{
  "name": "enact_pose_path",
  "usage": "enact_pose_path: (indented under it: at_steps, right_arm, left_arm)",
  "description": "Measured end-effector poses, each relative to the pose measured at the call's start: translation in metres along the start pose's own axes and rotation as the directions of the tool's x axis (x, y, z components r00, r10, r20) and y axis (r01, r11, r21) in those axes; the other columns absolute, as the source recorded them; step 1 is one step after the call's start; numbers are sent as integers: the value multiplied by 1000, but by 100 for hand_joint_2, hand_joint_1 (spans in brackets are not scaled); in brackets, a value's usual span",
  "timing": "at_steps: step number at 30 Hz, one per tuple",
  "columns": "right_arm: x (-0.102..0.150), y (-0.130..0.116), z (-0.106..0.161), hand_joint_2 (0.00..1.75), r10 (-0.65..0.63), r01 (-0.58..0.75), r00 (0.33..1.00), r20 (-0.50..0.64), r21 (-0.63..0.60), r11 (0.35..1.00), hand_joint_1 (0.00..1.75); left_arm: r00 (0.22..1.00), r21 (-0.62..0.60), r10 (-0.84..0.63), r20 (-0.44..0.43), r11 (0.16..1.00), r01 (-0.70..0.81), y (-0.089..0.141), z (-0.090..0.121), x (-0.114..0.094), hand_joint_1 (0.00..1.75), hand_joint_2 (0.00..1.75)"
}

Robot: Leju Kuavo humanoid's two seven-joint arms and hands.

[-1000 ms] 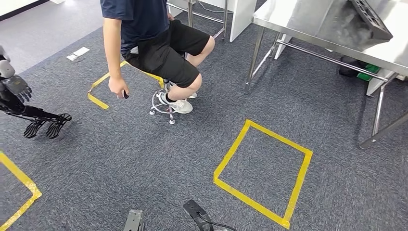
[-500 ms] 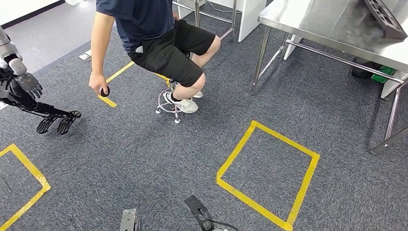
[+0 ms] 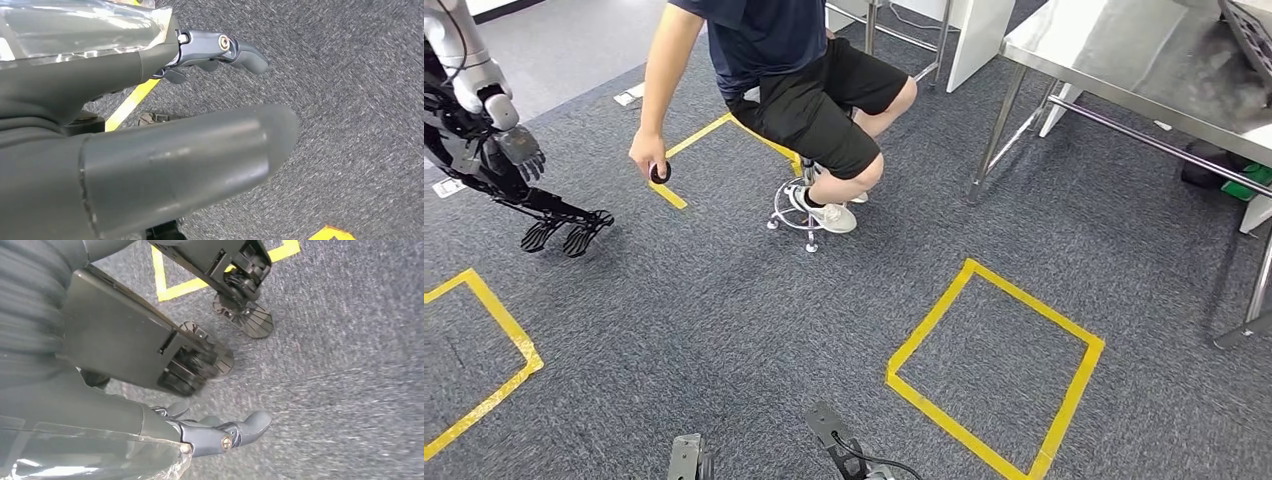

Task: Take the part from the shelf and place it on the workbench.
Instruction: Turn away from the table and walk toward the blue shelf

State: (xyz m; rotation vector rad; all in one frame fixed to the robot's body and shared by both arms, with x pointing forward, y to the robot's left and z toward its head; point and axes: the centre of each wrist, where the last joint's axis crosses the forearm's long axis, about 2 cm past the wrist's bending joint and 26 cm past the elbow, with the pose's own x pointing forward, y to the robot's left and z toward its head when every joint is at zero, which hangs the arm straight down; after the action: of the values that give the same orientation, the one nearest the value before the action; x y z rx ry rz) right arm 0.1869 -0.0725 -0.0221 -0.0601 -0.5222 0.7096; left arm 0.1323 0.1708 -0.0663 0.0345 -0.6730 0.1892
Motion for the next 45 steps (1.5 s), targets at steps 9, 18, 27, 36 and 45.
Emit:
enact_pose_path:
  at_steps: [9,18,27,36,45]
  right_arm:
    - [1,1,1,175,15,-14,1000,16,-4,1000,0]
    - [1,1,0,131,15,-15,1000,16,-6,1000,0]
    - [0,0,0,0,16,-16,1000,17,-7,1000,0]
    - [-1,0,0,0,16,-16,1000,13,-8,1000,0]
    - [-1,1,0,0,16,-16,1000,14,-8,1000,0]
  left_arm:
    - [1000,-1,6,-2,1000,-6,2,-1,0,0,0]
    - [1000,5,6,-1,1000,-6,4,-2,1,0,0]
    - [1000,5,7,0,1000,-7,4,-2,1,0,0]
    - [1000,4,9,-4,1000,-9,3,-1,0,0,0]
    - [1000,6,8,-6,1000,-8,5,-1,-1,0,0]
